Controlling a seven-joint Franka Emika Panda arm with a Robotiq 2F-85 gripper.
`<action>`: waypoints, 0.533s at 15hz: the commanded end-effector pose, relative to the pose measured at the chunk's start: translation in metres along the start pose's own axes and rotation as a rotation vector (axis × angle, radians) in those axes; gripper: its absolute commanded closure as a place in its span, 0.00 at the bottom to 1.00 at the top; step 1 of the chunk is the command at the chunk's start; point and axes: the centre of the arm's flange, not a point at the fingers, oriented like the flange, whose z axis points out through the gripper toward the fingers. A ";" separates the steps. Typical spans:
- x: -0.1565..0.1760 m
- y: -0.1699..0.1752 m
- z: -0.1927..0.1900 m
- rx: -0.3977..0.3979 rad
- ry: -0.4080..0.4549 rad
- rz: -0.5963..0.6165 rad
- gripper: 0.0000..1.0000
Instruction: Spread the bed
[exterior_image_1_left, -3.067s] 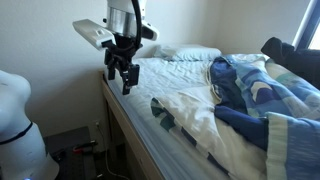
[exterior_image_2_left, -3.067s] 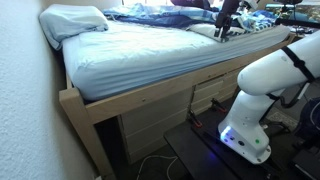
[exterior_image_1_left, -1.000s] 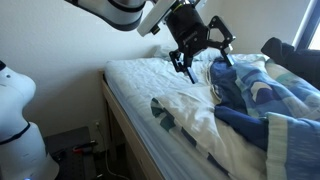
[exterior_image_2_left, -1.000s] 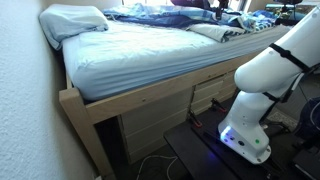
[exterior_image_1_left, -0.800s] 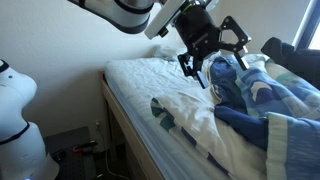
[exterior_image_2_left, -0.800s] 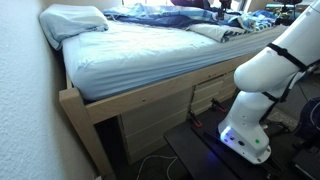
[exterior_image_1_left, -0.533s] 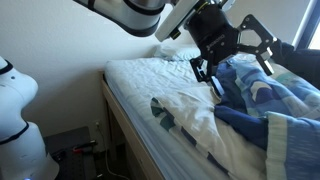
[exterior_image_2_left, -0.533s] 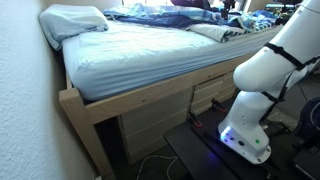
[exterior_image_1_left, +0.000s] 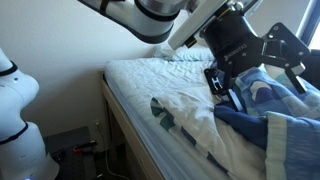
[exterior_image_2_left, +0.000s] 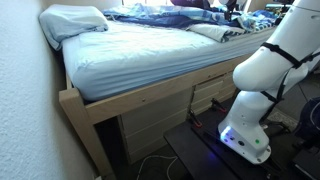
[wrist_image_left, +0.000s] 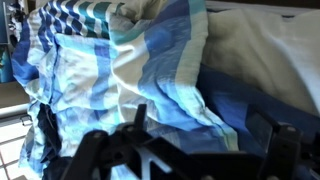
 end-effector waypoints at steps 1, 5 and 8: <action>-0.007 0.004 0.005 -0.011 -0.035 -0.007 0.00; -0.019 0.002 0.009 -0.014 -0.072 -0.022 0.00; -0.027 -0.001 0.006 -0.006 -0.086 -0.030 0.00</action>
